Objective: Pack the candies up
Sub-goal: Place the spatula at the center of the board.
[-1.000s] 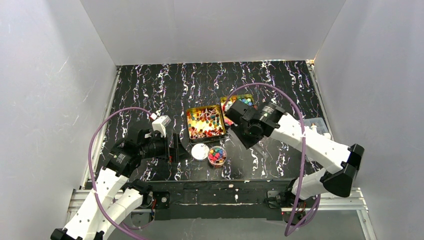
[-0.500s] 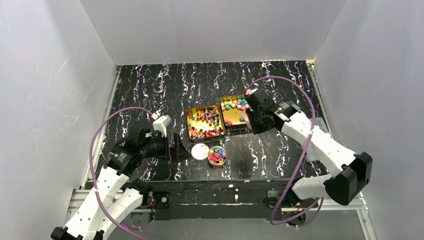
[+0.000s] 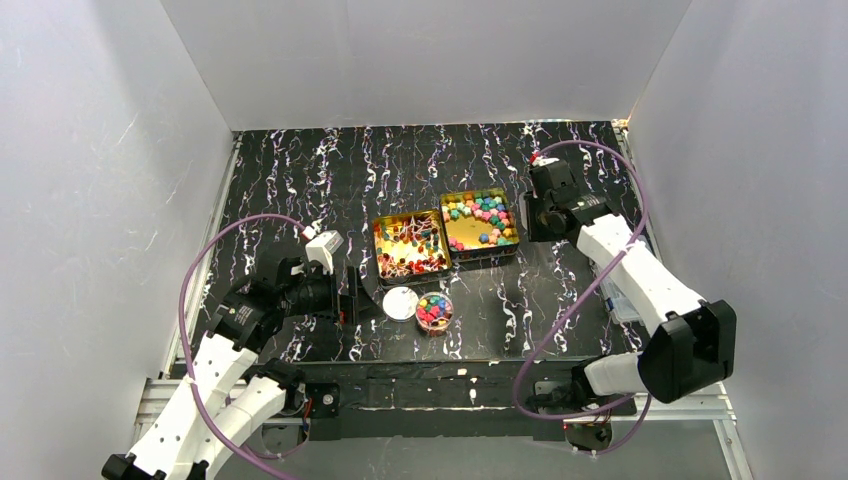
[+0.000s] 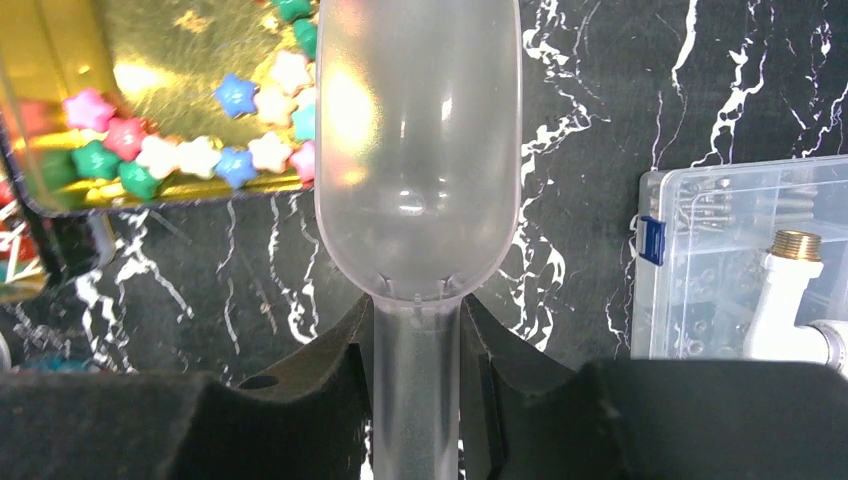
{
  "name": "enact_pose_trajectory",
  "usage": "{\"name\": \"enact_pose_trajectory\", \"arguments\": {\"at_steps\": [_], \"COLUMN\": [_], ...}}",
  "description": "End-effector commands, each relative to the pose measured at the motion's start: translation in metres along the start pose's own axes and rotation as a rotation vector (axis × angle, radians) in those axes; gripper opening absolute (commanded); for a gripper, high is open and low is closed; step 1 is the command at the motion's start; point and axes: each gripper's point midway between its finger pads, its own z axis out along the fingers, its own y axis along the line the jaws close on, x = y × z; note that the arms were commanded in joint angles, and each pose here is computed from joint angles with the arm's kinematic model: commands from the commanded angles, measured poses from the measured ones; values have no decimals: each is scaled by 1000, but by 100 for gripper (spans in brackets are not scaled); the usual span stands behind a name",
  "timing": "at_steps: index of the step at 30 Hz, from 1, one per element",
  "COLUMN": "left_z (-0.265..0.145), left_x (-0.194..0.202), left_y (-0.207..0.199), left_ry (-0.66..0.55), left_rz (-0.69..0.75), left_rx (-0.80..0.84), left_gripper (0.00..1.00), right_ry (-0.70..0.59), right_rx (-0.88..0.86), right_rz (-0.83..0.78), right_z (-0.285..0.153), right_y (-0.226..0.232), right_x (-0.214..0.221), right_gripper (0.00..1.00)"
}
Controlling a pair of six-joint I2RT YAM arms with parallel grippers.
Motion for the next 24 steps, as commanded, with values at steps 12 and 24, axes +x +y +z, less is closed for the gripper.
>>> {"name": "enact_pose_trajectory", "arguments": {"at_steps": [12, 24], "left_z": [-2, -3], "left_x": [2, 1], "left_y": [0, 0], "left_ry": [-9, -13], "left_rz": [20, 24], "left_rx": [10, 9], "left_gripper": [99, 99], "right_ry": [-101, -110], "right_rx": [139, 155], "right_rz": [170, 253], "right_z": [72, 118], "right_y": [-37, -42], "right_x": [-19, -20], "right_gripper": [1, 1]}}
